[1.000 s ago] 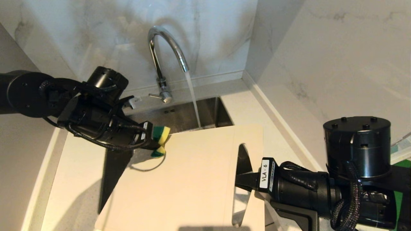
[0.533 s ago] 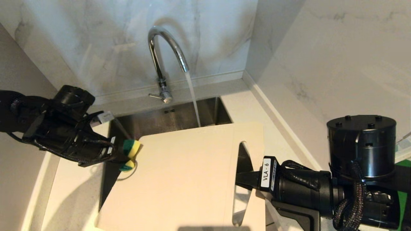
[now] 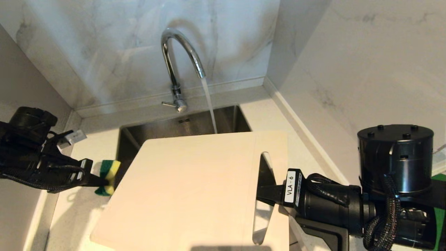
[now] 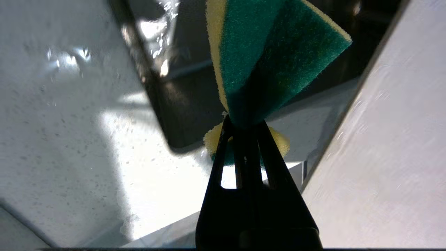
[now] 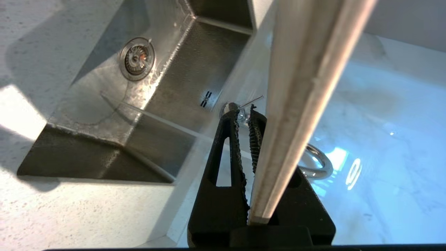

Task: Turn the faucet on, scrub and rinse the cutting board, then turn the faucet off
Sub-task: Put down the cutting board

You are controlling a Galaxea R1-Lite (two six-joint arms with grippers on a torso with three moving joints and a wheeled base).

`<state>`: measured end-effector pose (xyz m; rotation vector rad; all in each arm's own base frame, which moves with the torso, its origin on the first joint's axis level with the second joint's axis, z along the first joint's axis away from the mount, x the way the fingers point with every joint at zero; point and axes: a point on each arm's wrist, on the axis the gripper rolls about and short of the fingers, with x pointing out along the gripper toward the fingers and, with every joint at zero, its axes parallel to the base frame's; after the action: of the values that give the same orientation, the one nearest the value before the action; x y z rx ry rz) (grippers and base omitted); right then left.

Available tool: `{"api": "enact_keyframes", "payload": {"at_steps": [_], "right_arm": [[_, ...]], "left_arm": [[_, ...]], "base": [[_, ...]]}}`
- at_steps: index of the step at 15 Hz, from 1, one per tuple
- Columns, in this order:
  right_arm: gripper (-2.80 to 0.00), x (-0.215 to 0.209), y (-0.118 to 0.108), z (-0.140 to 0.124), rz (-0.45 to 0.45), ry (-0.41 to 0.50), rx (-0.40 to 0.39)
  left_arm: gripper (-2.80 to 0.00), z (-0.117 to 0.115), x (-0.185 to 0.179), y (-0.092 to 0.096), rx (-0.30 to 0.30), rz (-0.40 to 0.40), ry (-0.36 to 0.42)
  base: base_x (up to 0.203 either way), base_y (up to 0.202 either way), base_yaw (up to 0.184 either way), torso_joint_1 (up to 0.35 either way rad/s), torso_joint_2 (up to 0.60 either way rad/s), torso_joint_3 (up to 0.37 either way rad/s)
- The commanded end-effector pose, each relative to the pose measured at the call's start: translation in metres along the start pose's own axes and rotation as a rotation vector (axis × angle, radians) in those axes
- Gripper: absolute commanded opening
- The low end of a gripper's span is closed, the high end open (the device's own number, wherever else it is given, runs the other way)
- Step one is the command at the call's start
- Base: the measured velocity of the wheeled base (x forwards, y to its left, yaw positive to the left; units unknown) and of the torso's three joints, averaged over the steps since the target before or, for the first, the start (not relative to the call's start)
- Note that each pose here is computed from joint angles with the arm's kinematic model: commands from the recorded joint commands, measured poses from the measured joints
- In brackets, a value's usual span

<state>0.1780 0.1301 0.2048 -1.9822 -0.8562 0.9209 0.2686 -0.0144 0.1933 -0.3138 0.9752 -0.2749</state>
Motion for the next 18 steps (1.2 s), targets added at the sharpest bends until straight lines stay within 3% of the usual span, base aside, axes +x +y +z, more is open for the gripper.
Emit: {"api": "enact_keyframes", "payload": {"at_steps": [1, 4, 7, 11, 14, 18], "right_arm": [[-2.8, 0.001, 0.001, 0.0, 0.0, -0.004, -0.011], [-2.8, 0.002, 0.001, 0.0, 0.005, -0.006, -0.009], [-2.8, 0.001, 0.001, 0.0, 0.001, -0.004, -0.011], [-2.8, 0.001, 0.001, 0.001, 0.003, -0.006, -0.012], [-2.8, 0.0, 0.001, 0.001, 0.0, -0.006, -0.011], [-2.8, -0.005, 0.0, 0.003, -0.009, -0.001, -0.011]], "left_arm": [[-2.8, 0.012, -0.021, -0.01, 0.022, -0.016, -0.082], [-2.8, 0.037, -0.046, -0.029, 0.023, -0.043, -0.159], [-2.8, 0.055, -0.058, -0.071, 0.066, -0.116, -0.183], [-2.8, 0.043, -0.042, -0.131, 0.16, -0.166, -0.108], [-2.8, 0.028, -0.01, -0.165, 0.209, -0.14, -0.036], [-2.8, 0.019, 0.017, -0.171, 0.207, -0.12, 0.041]], "base": [[0.0, 0.0, 0.0, 0.0, 0.0, 0.0], [0.0, 0.0, 0.0, 0.0, 0.0, 0.0], [0.0, 0.0, 0.0, 0.0, 0.0, 0.0], [0.0, 0.0, 0.0, 0.0, 0.0, 0.0], [0.0, 0.0, 0.0, 0.0, 0.0, 0.0], [0.0, 0.0, 0.0, 0.0, 0.0, 0.0]]}}
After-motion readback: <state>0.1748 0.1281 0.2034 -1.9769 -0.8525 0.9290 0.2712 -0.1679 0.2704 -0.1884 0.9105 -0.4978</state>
